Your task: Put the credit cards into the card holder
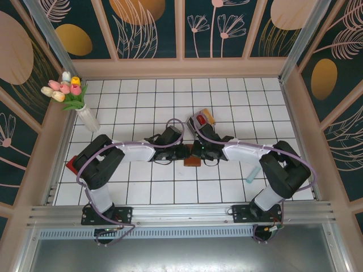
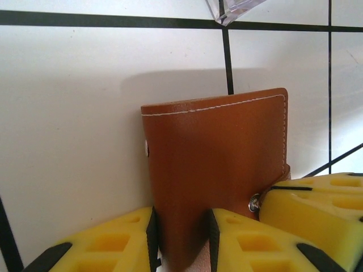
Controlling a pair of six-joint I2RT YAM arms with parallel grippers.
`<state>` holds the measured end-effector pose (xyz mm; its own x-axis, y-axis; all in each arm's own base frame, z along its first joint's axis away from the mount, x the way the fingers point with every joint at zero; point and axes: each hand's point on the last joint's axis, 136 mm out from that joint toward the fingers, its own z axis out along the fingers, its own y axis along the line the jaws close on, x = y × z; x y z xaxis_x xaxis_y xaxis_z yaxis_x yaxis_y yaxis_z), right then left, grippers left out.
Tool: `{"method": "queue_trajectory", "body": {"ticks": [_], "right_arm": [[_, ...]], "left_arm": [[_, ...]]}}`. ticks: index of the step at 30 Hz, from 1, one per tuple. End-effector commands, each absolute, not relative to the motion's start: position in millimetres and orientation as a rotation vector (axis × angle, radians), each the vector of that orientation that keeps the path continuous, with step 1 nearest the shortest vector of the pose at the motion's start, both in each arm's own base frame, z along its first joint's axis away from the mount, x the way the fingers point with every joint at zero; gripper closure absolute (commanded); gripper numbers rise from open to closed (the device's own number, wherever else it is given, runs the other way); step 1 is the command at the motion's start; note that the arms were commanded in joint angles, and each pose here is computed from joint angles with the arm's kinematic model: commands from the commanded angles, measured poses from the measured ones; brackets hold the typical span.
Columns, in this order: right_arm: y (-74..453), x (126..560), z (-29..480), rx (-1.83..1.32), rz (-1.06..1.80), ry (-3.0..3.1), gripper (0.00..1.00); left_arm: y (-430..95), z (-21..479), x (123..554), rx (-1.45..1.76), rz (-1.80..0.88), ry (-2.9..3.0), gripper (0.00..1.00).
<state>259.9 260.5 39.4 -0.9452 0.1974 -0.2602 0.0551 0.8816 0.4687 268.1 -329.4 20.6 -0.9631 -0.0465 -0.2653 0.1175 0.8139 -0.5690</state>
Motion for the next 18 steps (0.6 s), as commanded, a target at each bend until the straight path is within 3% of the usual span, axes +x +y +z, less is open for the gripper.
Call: {"method": "queue_trajectory", "body": {"ticks": [1, 9, 18], "right_arm": [[256, 254, 33, 0.228, 0.692, 2.755, 1.0], [241, 261, 19, 0.345, 0.687, 2.711, 1.0], [233, 222, -29, 0.345, 0.605, 2.848, 1.0]], "left_arm": [[-324, 3, 255, 0.06, -0.846, 2.798, 0.7], [-325, 3, 254, 0.061, -0.857, 2.796, 0.71], [-327, 0, 253, 0.064, -0.87, 2.801, 0.74]]}}
